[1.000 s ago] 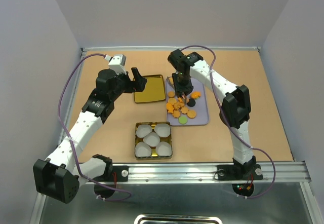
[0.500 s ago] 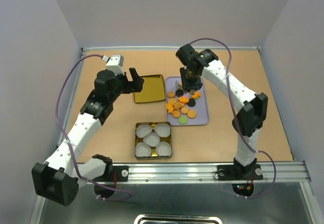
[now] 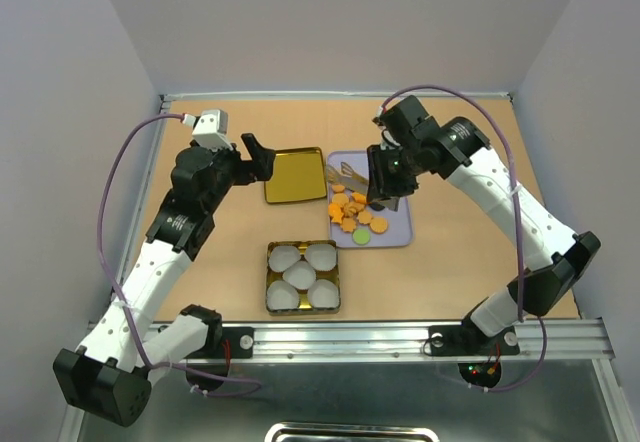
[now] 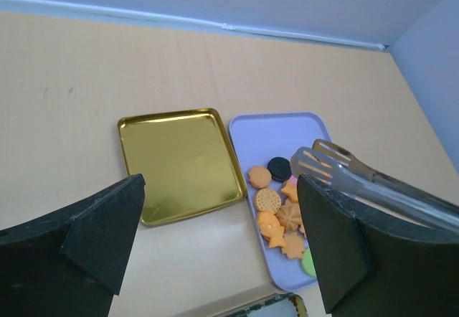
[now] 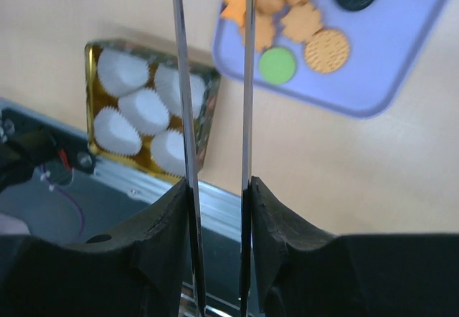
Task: Pack the cookies
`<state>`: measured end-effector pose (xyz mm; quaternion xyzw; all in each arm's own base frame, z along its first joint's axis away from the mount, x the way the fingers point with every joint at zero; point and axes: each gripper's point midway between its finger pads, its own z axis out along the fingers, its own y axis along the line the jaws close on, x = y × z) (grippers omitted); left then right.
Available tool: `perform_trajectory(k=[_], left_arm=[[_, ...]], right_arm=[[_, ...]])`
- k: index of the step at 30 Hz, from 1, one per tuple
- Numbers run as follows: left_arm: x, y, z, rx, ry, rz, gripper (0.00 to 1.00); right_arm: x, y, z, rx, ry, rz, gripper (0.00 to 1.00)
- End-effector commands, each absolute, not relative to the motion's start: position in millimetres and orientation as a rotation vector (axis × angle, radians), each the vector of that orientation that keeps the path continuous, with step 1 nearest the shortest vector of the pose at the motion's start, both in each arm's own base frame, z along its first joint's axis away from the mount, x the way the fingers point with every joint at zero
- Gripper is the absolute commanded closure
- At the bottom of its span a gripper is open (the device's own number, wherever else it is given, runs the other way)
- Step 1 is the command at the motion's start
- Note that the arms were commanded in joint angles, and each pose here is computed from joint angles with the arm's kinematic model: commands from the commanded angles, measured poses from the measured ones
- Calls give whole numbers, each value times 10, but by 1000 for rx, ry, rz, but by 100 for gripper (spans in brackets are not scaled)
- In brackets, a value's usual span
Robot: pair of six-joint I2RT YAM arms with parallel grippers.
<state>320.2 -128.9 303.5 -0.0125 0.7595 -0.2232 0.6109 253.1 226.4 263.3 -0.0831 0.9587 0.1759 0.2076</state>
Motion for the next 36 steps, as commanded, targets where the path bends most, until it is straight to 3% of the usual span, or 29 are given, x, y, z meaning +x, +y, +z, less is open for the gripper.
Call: perform_trajectory(k=[1, 6, 11, 29, 36], left_arm=[[3192, -1243, 3057, -76, 1748, -517, 1], [3174, -1231, 3081, -79, 1748, -516, 1], [3138, -1262, 3077, -70, 1757, -538, 1], [2978, -1211, 2946, -25, 1790, -510, 1], [2971, -1202, 2914, -11, 1794, -498, 1]], right_arm=[[2088, 2762, 2758, -496, 2606, 765, 73], [1602, 3107, 2608, -698, 2617, 797, 73], [1419, 3330, 2451, -790, 2632, 763, 74], [1313, 3455, 2089, -803, 2674, 639, 74], [1361, 3436, 2087, -752, 2671, 608, 59]])
